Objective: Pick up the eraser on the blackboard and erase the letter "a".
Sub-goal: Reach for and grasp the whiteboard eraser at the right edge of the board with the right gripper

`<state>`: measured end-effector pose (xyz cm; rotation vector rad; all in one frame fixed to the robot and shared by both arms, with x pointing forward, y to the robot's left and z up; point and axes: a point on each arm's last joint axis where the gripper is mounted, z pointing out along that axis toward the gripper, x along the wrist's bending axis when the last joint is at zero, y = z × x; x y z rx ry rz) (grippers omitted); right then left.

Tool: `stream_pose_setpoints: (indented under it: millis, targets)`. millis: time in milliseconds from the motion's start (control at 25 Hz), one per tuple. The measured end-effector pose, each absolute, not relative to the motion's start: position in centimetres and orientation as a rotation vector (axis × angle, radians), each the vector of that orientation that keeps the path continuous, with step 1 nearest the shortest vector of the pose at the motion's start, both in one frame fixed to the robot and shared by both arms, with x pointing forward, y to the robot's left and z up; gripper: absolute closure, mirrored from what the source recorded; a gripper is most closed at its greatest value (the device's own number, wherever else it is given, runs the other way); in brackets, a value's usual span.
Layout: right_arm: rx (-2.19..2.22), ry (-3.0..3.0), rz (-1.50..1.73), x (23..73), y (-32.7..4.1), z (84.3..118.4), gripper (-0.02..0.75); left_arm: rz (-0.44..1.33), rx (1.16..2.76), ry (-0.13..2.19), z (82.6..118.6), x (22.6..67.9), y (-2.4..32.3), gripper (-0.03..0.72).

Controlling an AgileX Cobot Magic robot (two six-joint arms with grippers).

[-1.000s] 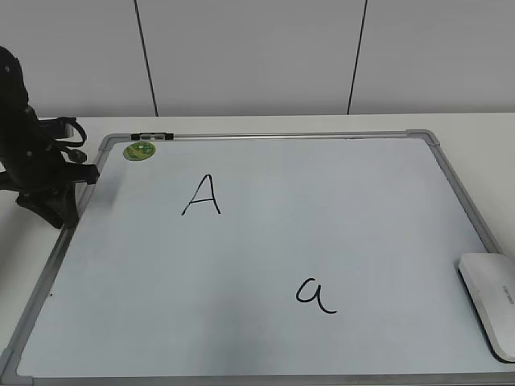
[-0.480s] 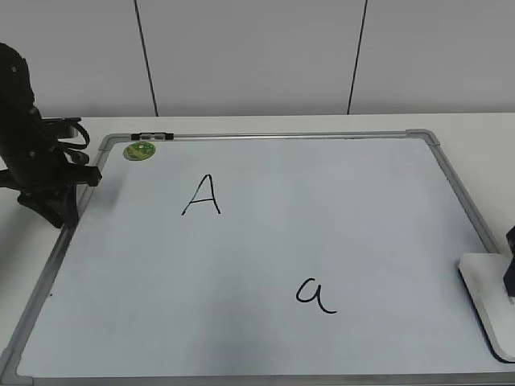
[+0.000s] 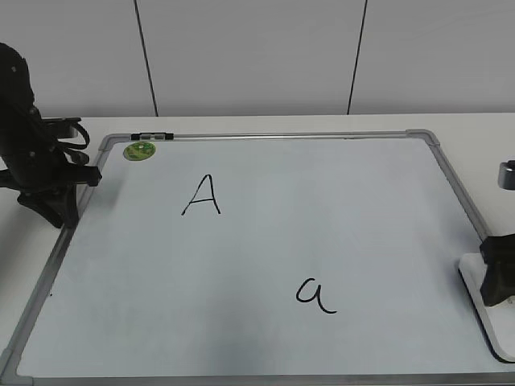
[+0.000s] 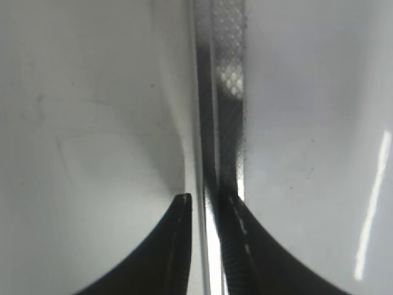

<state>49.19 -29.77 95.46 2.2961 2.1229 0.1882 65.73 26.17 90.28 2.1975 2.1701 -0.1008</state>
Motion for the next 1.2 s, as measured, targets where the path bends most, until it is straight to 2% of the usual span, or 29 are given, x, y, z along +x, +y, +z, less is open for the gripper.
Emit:
stream_pose_setpoints:
  millis: [720,1000,1200]
  targets:
    - [2.372,2.14,0.116,51.3,-29.7,92.1,0.134,-0.099,2.197,2.169,90.3,65.7,26.2,0.561]
    - [2.376,2.143,0.107,51.3,-29.7,91.8,0.207,-0.099,2.197,2.169,90.3,65.7,26.2,0.561]
    - [2.373,2.146,0.111,51.4,-29.7,91.8,0.228,-0.101,2.195,2.17,90.3,65.7,26.2,0.561]
